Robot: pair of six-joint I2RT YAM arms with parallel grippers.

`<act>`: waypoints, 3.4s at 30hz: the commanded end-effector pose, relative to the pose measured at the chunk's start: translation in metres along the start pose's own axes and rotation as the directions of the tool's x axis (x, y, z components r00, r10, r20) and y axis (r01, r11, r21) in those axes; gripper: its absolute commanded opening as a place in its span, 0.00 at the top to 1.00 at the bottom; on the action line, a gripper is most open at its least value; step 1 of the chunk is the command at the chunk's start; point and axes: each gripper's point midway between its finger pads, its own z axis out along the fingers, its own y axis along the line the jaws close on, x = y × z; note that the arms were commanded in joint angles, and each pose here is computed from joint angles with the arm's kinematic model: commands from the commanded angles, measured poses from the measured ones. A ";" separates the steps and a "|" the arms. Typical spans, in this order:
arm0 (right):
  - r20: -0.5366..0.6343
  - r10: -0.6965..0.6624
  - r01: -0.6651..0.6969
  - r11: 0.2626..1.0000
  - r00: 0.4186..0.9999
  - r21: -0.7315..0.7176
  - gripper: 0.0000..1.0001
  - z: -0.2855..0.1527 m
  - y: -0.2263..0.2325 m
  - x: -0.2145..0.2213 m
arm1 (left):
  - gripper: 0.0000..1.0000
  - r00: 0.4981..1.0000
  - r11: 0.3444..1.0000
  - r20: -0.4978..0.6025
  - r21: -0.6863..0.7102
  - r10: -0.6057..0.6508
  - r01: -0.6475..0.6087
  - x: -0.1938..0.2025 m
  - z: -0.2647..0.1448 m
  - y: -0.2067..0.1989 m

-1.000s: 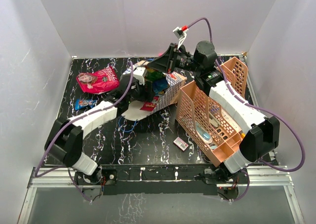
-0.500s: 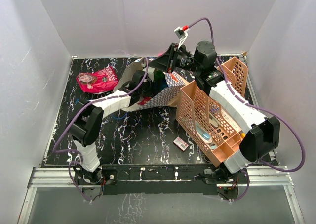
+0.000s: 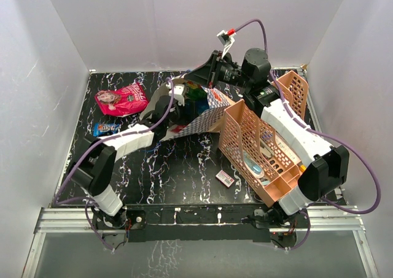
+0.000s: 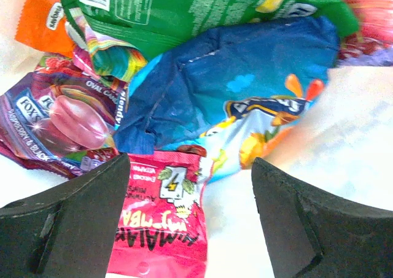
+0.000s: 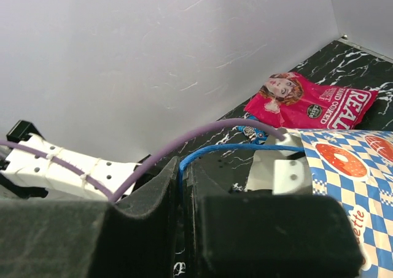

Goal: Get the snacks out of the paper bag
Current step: Take out the snack from the paper bag.

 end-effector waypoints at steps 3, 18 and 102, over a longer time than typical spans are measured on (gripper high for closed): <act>0.101 -0.139 0.136 0.990 0.985 0.037 0.92 -0.008 0.031 -0.050 | 0.25 0.981 0.986 0.160 0.143 -0.106 0.083 -0.038 -0.031 -0.032; 0.056 -0.220 0.215 0.973 0.974 0.081 0.92 -0.026 0.038 -0.044 | 0.33 0.984 0.973 0.163 0.230 -0.068 0.029 0.000 -0.061 -0.107; 0.025 -0.260 0.248 0.941 0.965 0.232 0.92 -0.042 0.006 -0.026 | 1.00 0.866 0.992 0.489 0.002 0.107 -0.124 -0.191 -0.206 -0.062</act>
